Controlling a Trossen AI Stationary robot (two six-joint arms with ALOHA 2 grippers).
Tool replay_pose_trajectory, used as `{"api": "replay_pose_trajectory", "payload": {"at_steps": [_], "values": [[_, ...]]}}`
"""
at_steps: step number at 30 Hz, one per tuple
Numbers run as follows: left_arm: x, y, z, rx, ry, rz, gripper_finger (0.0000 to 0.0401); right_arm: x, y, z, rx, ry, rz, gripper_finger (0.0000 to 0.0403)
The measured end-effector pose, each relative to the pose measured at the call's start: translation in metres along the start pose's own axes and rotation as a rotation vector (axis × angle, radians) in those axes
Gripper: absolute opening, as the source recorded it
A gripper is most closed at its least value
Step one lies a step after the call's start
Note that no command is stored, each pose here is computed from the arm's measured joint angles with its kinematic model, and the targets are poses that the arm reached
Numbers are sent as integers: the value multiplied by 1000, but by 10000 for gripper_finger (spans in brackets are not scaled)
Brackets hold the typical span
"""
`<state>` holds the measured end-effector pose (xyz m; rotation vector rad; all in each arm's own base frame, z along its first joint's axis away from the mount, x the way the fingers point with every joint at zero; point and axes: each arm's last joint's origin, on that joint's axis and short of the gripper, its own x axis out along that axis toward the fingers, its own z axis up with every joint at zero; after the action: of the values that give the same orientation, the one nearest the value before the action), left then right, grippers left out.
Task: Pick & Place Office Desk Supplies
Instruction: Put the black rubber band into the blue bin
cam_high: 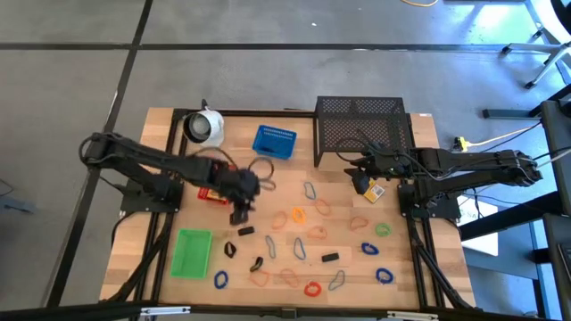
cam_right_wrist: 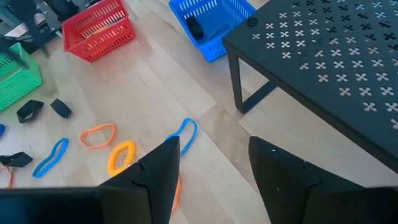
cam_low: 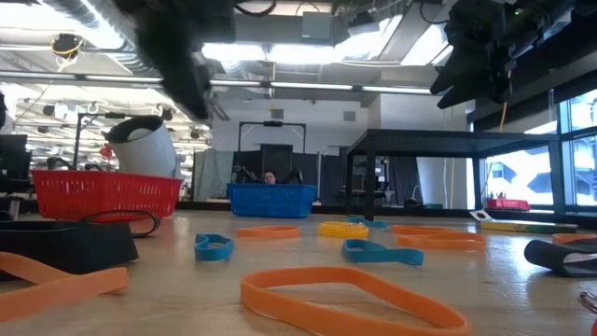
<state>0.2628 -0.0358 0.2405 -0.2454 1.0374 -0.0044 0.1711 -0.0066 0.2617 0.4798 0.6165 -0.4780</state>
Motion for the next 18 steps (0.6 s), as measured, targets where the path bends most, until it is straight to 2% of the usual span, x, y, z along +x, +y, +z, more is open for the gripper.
{"api": "replay_pose_trajectory", "payload": {"at_steps": [5,8,13,18], "values": [[17,-34,-14,14,63,-7,141,0,0,0,0,0,0,194],[30,-47,-22,-5,100,24,141,0,0,0,0,-1,0,194],[57,-65,-34,-52,164,38,141,0,0,0,-1,8,13,194],[79,-71,-47,-50,228,95,141,0,0,0,-1,8,13,194]]}}
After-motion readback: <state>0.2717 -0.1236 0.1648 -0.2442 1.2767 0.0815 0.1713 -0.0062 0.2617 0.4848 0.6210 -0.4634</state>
